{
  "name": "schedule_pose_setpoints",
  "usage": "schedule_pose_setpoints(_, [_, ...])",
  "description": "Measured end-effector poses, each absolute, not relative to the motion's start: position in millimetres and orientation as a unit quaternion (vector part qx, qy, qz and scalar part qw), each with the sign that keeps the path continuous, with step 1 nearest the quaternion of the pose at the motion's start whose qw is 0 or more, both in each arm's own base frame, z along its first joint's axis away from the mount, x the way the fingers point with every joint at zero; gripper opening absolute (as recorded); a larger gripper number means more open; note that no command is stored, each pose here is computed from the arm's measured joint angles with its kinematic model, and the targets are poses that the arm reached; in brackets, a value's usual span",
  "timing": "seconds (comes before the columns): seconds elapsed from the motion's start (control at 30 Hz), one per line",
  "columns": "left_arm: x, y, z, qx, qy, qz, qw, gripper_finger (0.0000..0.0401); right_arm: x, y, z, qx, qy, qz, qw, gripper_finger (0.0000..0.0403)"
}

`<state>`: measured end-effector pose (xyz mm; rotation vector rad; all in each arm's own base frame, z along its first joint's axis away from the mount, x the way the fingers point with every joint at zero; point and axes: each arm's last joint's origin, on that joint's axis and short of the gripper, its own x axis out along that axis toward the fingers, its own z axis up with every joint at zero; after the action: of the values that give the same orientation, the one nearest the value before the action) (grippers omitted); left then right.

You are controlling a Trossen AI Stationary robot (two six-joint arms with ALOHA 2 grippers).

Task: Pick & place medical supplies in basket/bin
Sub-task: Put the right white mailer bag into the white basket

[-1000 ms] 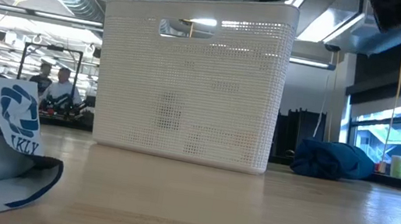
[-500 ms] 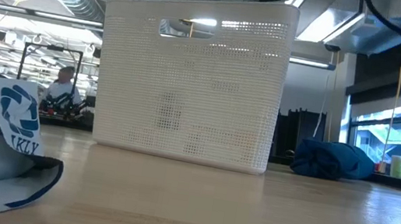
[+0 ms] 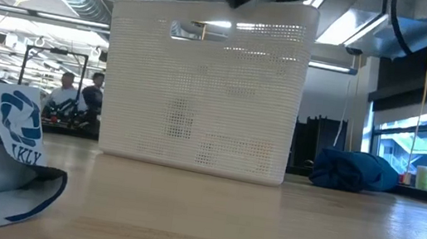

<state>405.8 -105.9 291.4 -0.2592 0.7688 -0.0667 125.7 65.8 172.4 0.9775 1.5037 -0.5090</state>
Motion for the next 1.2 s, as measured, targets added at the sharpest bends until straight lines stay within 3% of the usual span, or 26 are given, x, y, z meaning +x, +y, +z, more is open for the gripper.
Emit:
schedule_pose_setpoints(0.33, [404,-106,274,-0.145,0.383,-0.022,0.912,0.0003,130,68,151,0.451,0.619,-0.164,0.622,0.0268])
schedule_pose_setpoints(0.57, [404,-106,274,-0.146,0.381,-0.022,0.913,0.0002,129,68,138,0.422,0.612,-0.113,0.66,0.0269])
schedule_pose_setpoints(0.8, [404,-105,274,-0.143,0.38,-0.016,0.914,0.0001,136,66,137,0.414,0.55,-0.149,0.71,0.0269])
schedule_pose_setpoints(1.1, [405,-105,274,-0.142,0.379,-0.014,0.914,0.0002,139,66,127,0.444,0.52,-0.164,0.711,0.0267])
schedule_pose_setpoints(1.2, [405,-105,274,-0.142,0.379,-0.014,0.914,0.0002,140,66,126,0.446,0.514,-0.159,0.715,0.0249])
